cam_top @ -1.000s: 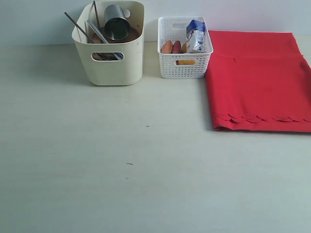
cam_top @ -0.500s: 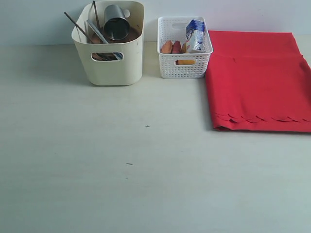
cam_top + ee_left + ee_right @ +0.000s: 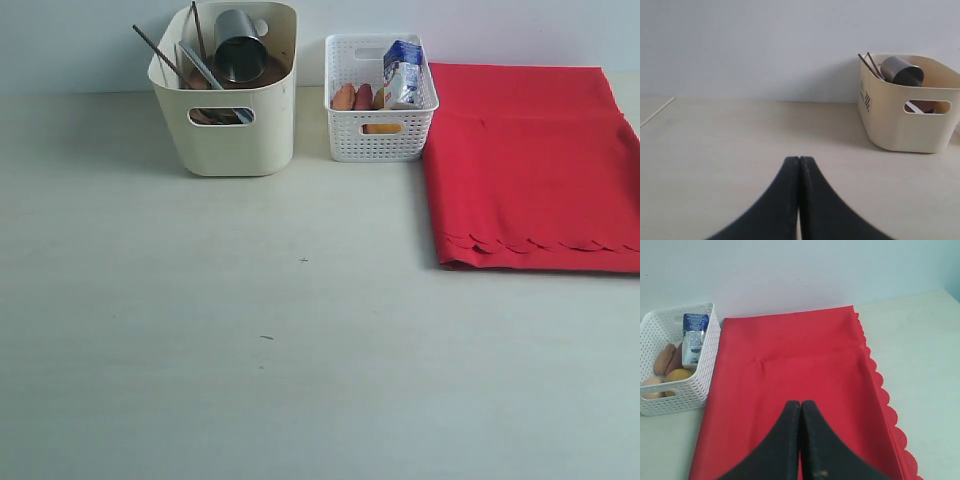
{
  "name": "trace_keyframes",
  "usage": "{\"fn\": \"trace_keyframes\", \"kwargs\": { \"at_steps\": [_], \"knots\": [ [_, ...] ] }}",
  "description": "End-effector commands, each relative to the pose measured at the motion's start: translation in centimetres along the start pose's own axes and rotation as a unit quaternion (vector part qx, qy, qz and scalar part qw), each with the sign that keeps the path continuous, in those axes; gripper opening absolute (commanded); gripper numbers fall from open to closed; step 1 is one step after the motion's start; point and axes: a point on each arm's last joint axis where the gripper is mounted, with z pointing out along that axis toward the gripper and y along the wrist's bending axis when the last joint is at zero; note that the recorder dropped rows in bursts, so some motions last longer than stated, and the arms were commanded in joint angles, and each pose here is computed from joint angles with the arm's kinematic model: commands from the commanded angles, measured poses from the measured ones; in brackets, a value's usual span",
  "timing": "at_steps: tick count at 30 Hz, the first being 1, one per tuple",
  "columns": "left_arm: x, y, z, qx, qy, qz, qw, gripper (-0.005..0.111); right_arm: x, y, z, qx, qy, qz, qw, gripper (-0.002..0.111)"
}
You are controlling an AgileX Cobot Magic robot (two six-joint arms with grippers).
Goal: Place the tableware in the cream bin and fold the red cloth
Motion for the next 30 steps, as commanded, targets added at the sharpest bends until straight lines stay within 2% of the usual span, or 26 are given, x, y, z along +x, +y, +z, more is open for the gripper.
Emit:
{"fn": "trace_keyframes", "kwargs": {
  "at_steps": [1,18,20,22,24,26,30],
  "knots": [
    [0.1,0.1,0.0,-0.010,0.003,0.000,1.000,0.000,0.1,0.0,-0.1,0.000,-0.001,0.000,1.000,0.000],
    [0.1,0.1,0.0,-0.010,0.005,0.000,1.000,0.000,0.1,0.0,-0.1,0.000,-0.001,0.000,1.000,0.000],
    [0.1,0.1,0.0,-0.010,0.005,0.000,1.000,0.000,-0.3,0.1,-0.1,-0.009,-0.023,0.001,1.000,0.000],
    [0.1,0.1,0.0,-0.010,0.005,0.000,1.000,0.000,-0.8,0.2,-0.5,-0.010,-0.026,0.030,0.999,0.000],
    [0.1,0.1,0.0,-0.010,0.005,0.001,1.000,0.000,-0.1,0.2,-1.3,-0.007,-0.001,0.044,0.999,0.000],
    [0.1,0.1,0.0,-0.010,0.005,0.001,1.000,0.000,1.1,0.3,-2.4,-0.015,-0.002,0.025,1.000,0.000],
    [0.1,0.1,0.0,-0.010,0.005,0.001,1.000,0.000,3.9,0.3,-5.8,-0.045,-0.035,0.045,0.997,0.000]
  ]
}}
